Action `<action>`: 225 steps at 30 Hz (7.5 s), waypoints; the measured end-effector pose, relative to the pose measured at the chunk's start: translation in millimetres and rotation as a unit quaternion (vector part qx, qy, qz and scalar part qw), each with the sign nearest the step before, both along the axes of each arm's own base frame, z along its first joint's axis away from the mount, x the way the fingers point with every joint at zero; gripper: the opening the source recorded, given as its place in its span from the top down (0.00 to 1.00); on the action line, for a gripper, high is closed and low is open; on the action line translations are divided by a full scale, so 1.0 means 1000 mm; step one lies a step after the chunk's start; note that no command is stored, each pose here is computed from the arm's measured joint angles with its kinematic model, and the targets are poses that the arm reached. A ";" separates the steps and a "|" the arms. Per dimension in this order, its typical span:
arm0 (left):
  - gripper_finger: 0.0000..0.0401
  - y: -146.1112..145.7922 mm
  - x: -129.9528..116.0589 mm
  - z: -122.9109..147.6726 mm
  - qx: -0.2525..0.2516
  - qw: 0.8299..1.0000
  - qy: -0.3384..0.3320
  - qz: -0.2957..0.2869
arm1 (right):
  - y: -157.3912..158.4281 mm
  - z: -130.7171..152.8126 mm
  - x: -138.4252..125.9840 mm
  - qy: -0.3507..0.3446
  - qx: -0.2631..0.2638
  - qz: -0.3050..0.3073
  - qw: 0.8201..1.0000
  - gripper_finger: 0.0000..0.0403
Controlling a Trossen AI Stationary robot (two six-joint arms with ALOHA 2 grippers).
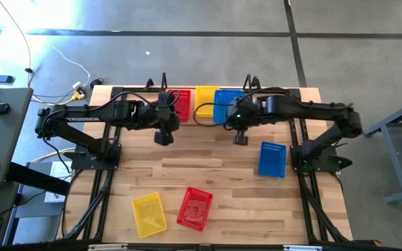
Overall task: Stack baskets on shelf by color
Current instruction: Stack the left blue bin on top of the blue bin, then stack the red bin on top of the red bin
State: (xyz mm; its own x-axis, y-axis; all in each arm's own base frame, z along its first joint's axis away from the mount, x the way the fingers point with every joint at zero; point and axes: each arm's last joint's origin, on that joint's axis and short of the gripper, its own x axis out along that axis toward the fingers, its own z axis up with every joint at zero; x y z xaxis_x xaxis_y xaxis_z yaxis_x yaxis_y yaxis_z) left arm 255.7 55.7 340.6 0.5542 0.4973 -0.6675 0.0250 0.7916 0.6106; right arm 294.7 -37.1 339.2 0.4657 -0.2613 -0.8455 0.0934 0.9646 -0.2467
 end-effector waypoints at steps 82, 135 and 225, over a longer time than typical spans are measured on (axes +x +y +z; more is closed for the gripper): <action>0.64 0.017 -0.002 0.003 -0.047 0.985 -0.091 0.141 | -0.074 -0.084 -0.034 0.009 -0.085 -0.031 0.996 0.68; 0.64 -0.199 0.040 -0.071 -0.340 0.937 -0.037 -0.072 | 0.005 -0.008 -0.012 -0.135 0.124 -0.225 0.957 0.68; 0.99 -0.229 0.072 -0.143 -0.304 0.947 0.025 -0.104 | 0.002 -0.010 -0.014 -0.132 0.085 -0.248 0.956 0.68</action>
State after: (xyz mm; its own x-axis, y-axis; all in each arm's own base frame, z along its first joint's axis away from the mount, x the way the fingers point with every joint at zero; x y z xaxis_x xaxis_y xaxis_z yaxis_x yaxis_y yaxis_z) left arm 327.7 -173.2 198.1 0.5584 -0.1028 -0.8232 0.2355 0.9711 0.0385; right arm 280.4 -35.2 329.7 0.5227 -0.3756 -0.7653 0.5877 0.8091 0.0043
